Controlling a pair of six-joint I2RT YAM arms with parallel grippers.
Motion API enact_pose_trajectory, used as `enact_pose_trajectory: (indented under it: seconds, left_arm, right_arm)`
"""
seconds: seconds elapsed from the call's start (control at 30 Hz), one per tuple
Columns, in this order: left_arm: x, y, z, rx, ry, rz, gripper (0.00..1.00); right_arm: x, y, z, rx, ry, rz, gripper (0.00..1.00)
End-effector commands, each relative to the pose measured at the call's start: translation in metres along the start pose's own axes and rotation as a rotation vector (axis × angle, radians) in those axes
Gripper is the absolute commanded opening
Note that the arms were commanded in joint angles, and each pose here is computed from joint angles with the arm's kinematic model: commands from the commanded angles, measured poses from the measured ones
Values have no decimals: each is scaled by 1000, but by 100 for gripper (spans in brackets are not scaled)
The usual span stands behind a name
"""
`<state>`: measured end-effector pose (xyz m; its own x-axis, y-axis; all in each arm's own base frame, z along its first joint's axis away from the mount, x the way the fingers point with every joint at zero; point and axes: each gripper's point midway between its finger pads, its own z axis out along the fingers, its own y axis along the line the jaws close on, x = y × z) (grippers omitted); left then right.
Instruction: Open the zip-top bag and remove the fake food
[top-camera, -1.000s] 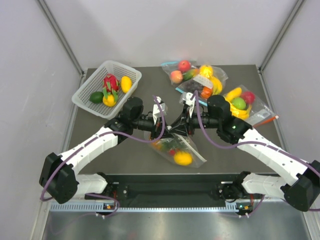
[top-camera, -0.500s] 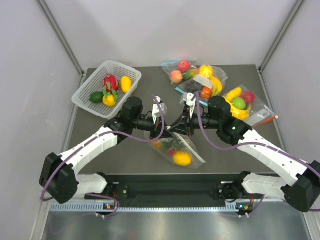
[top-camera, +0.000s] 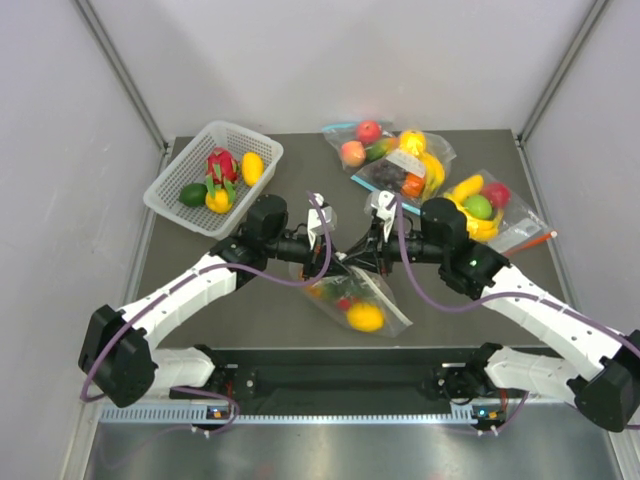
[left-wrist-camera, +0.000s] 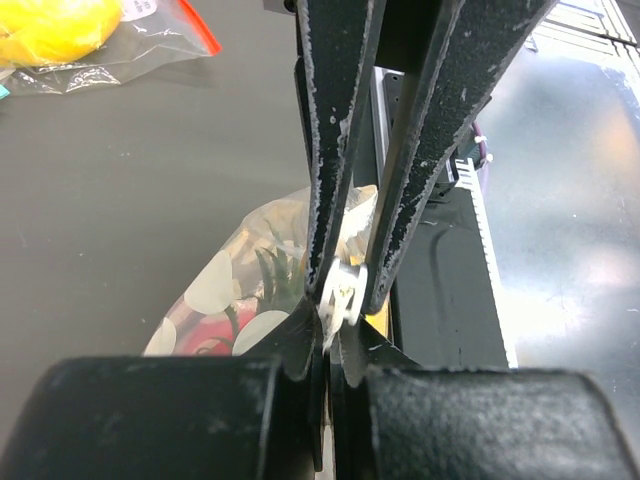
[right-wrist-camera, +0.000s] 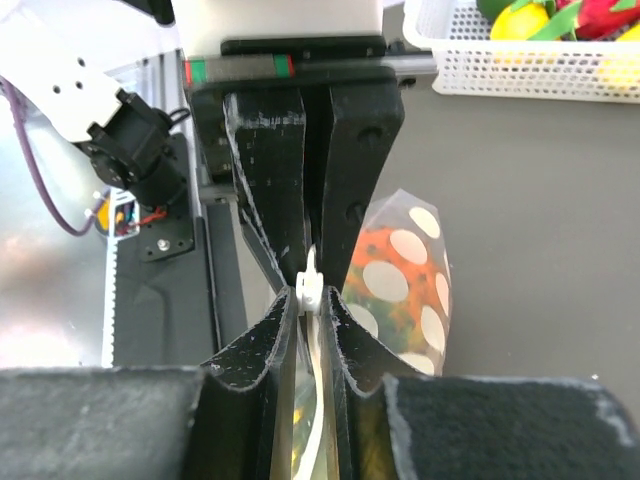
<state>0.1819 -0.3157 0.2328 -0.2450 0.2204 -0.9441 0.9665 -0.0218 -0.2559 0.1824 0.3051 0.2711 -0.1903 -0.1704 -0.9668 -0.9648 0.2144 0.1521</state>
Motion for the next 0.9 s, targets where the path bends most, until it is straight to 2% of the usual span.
enact_pose_trajectory:
  seconds: [0.0, 0.6, 0.87]
  left_arm:
    - [-32, -1, -7, -24, -64, 94, 0]
    - [-37, 26, -30, -200, -66, 96, 0]
    - [-36, 65, -44, -412, -67, 59, 0]
  right_arm:
    - [1, 2, -7, 19, 2, -53, 0]
    - [17, -6, -29, 134, 46, -51, 0]
    - [23, -13, -39, 213, 77, -10, 0]
